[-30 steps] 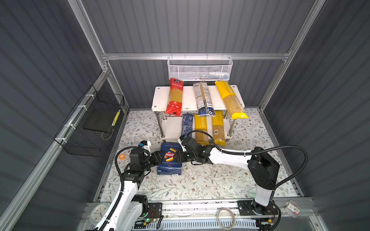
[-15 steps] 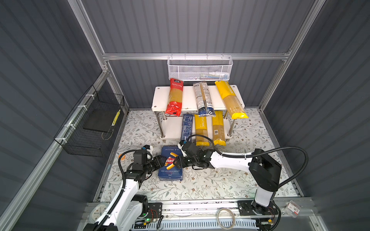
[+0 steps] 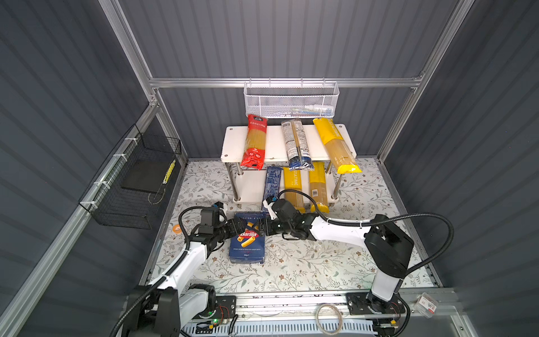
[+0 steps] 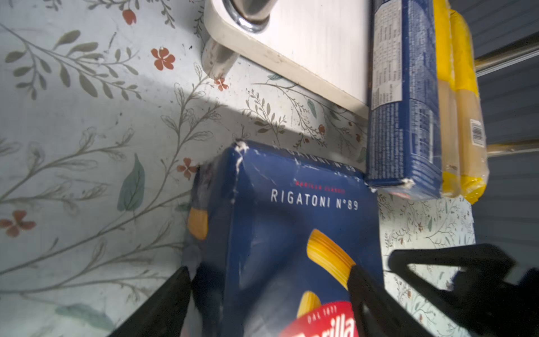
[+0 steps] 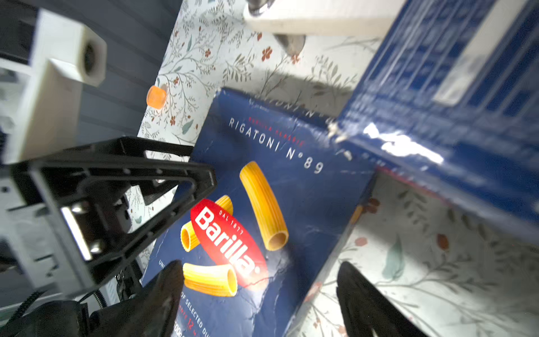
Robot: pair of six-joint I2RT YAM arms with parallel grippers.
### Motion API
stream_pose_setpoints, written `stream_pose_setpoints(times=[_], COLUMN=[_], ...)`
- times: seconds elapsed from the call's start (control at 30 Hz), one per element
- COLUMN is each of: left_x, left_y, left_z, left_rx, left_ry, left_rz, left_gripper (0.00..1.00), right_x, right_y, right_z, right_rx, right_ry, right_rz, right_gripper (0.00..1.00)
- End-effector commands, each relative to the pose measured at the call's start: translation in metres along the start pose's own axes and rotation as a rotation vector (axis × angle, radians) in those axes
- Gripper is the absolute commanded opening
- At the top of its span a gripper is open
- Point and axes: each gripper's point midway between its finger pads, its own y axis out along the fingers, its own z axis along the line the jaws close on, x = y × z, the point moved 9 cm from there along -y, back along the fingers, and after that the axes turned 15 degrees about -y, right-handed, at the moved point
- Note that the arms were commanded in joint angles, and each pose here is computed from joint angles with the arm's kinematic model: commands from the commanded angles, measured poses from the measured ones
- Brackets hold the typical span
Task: Arrange pasta packages on shelves
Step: Place the pasta box at the center of the table, then pick up the pasta box from the center of the table.
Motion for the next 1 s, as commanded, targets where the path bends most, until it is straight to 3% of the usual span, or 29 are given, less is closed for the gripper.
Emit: stream_pose_setpoints(times=[0.0, 0.17, 0.37, 0.53, 0.8, 0.97], left_x=[0.007, 0.003, -0.002, -0.005, -0.015, -0.019], left_y=[0.004, 0.012, 0.021, 0.023, 0.017, 0.016], left_z=[-0.006, 0.001, 0.007, 0.008, 0.013, 0.016], left_rx=[-0.02, -0.004, -0.031, -0.033, -0.031, -0.048], left_ry=[0.052, 0.043, 0.015, 0.008, -0.028, -0.044], left_rz=[-0.002, 0.017, 0.035, 0.051, 0.081, 0.075], left_gripper=[0.81, 0.72, 0.68, 0.67, 0.67, 0.76], right_x=[0.009, 0.0, -0.012, -0.018, -0.037, -0.046], right_y=[-0.008, 0.011, 0.031, 0.027, 0.032, 0.029], right_z=[0.002, -0.007, -0.017, -0.023, -0.027, -0.03], right_rx=[-0.009, 0.017, 0.034, -0.017, -0.03, -0.035], right_ry=[-0.024, 0.017, 0.091, 0.116, 0.171, 0.194], right_rz=[-0.031, 0.005, 0.044, 0.064, 0.179, 0.19], right_gripper=[0.85, 0.84, 0.81, 0.81, 0.84, 0.85])
